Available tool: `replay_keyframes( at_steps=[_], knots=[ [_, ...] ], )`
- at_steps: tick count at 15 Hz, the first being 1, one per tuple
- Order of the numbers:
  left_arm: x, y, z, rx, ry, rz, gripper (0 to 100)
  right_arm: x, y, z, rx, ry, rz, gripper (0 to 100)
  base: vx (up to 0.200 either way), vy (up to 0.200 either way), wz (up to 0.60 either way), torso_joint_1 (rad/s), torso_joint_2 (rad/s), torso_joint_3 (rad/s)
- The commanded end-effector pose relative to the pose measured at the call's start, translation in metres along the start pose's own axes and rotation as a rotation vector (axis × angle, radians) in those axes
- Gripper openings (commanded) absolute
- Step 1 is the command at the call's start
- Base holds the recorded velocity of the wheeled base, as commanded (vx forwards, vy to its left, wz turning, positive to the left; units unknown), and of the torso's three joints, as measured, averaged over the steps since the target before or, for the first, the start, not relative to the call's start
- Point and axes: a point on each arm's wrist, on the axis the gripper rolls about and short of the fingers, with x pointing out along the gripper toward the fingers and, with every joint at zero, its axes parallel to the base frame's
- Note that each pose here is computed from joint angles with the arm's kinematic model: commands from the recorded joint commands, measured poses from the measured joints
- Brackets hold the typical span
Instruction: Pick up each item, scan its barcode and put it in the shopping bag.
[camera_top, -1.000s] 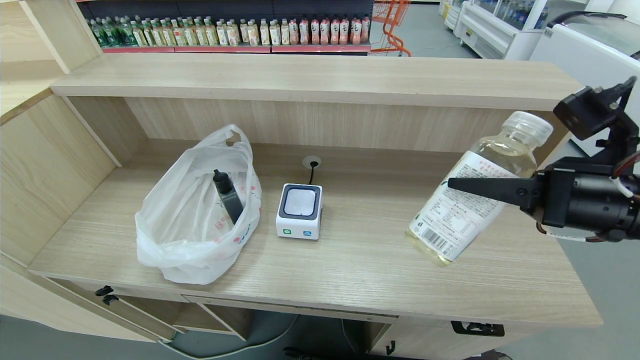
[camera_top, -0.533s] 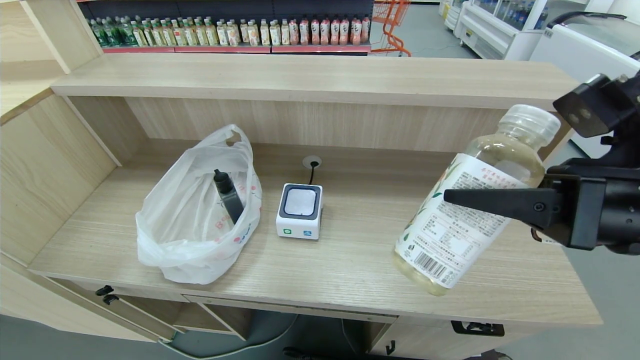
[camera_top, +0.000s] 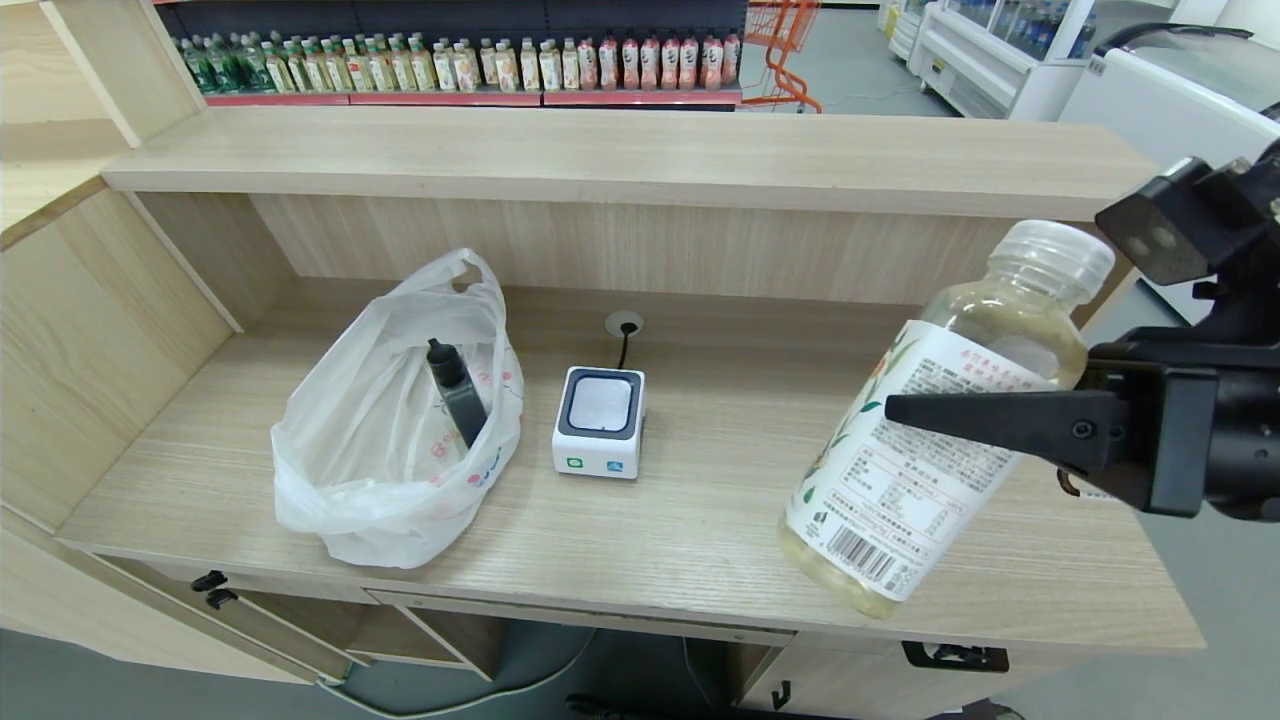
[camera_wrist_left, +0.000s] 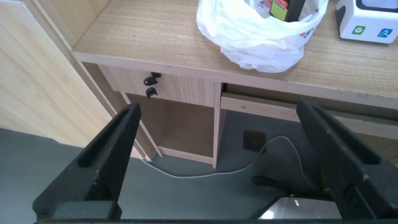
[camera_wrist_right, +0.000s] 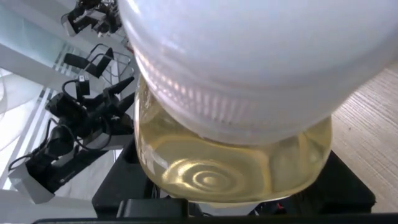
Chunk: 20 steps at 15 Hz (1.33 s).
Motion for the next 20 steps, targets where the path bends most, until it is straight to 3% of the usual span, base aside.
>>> replay_keyframes(
  at_steps=[1, 14, 16, 18, 20],
  knots=[
    [0.0, 0.0, 0.0, 0.0, 0.0, 0.0, 100, 0.001, 0.001, -0.002, 0.001, 0.006, 0.011, 0, 0.0, 0.0, 0.0, 0.0, 0.0, 0.0],
    [0.0, 0.0, 0.0, 0.0, 0.001, 0.0, 100, 0.006, -0.002, -0.004, 0.0, 0.021, 0.018, 0, 0.0, 0.0, 0.0, 0.0, 0.0, 0.0],
    [0.0, 0.0, 0.0, 0.0, 0.0, 0.002, 100, 0.005, -0.006, -0.007, -0.167, 0.025, -0.009, 0, 0.0, 0.0, 0.0, 0.0, 0.0, 0.0],
    [0.0, 0.0, 0.0, 0.0, 0.0, 0.002, 100, -0.009, -0.027, -0.016, -0.493, 0.049, -0.19, 0, 0.0, 0.0, 0.0, 0.0, 0.0, 0.0],
    [0.0, 0.0, 0.0, 0.0, 0.0, 0.0, 100, -0.031, -0.042, -0.016, -0.72, 0.09, -0.376, 0, 0.0, 0.0, 0.0, 0.0, 0.0, 0.0]
  ],
)
